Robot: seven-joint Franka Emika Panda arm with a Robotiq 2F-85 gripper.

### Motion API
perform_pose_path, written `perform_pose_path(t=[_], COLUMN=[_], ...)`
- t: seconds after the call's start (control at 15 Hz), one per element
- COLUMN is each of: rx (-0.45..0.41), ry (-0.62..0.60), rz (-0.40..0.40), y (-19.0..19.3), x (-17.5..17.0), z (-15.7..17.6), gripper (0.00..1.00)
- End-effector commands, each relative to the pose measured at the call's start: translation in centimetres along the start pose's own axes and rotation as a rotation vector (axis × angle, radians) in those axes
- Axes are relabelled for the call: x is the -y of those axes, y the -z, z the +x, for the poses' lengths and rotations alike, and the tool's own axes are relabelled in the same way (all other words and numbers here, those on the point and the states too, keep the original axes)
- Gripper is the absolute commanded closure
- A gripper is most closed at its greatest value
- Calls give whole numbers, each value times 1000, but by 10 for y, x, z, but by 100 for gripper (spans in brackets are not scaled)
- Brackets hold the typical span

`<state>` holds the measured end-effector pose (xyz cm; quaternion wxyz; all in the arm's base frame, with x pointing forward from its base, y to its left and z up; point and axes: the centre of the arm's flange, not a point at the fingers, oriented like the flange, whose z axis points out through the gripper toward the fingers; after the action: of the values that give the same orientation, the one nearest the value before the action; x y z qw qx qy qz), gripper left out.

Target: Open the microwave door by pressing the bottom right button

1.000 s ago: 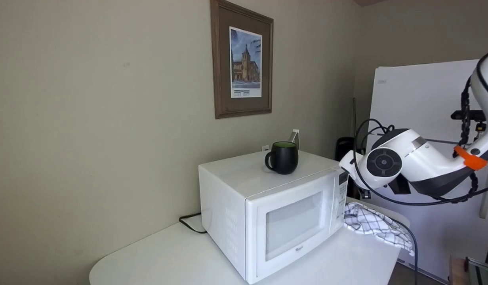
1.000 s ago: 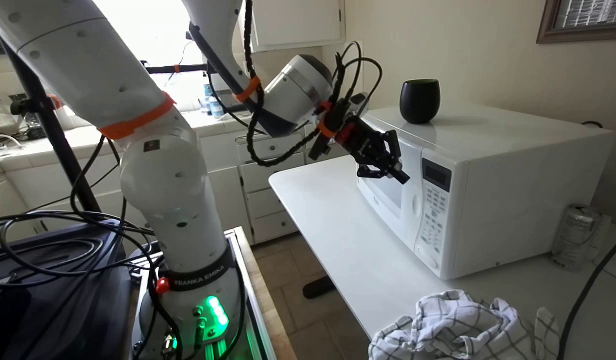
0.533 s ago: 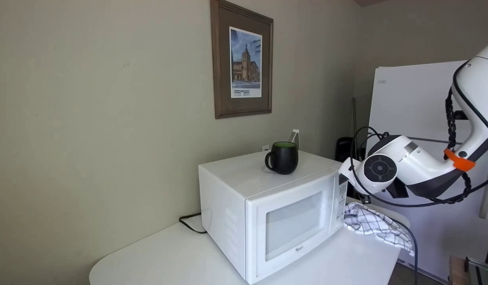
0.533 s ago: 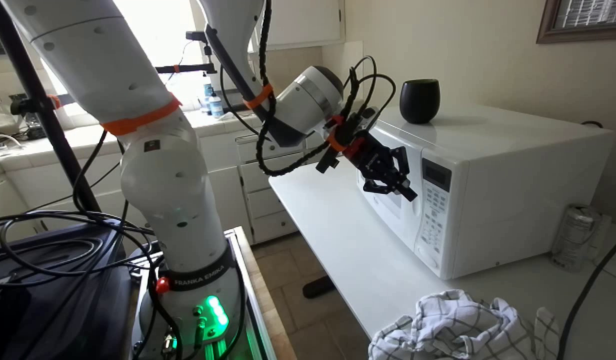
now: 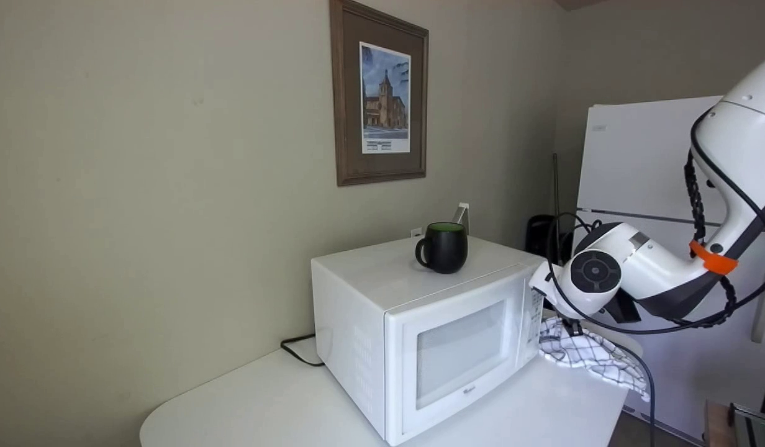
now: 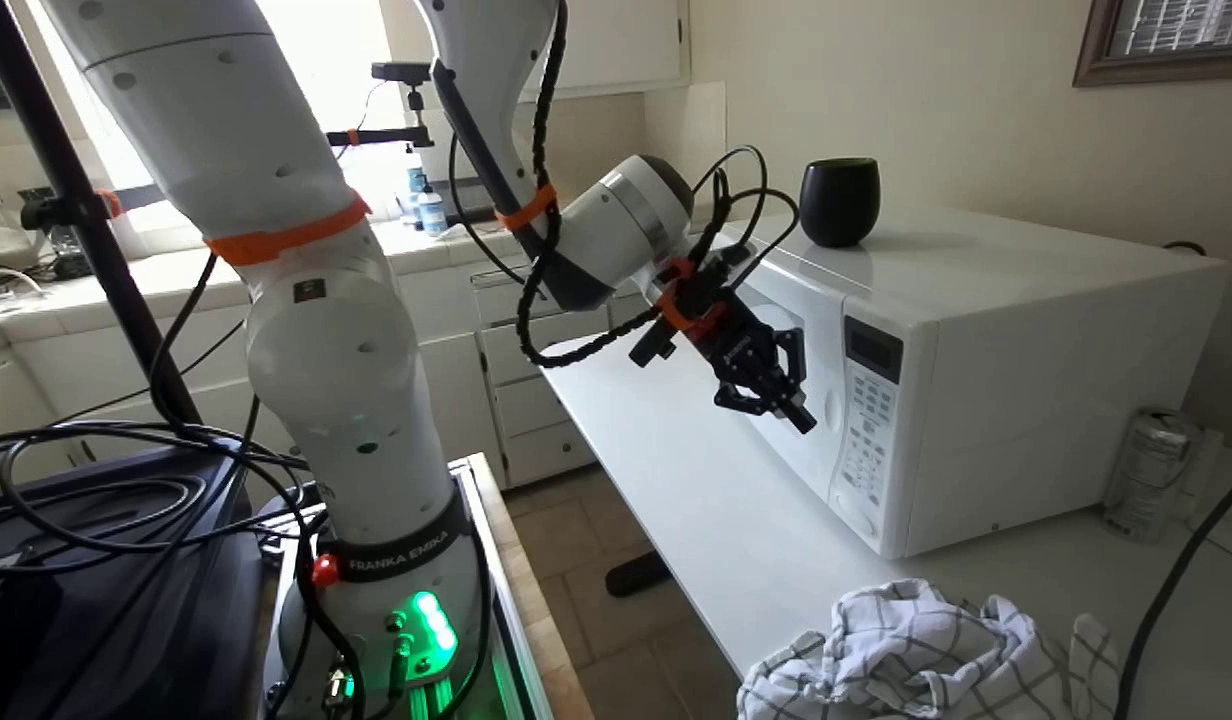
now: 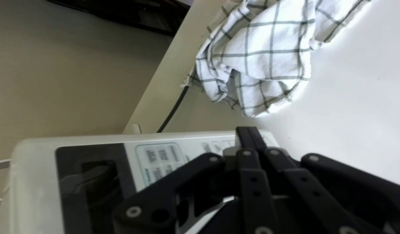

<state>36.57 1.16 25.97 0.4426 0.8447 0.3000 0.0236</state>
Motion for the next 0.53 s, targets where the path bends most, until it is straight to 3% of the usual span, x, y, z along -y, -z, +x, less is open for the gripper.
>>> perform_pose_path(t=[0.0,0.47], rx=[-26,-112], ry=[74,271], rz=[45,18], y=[-24,-74], x=[35,71], z=[-22,-42], gripper=[100,100])
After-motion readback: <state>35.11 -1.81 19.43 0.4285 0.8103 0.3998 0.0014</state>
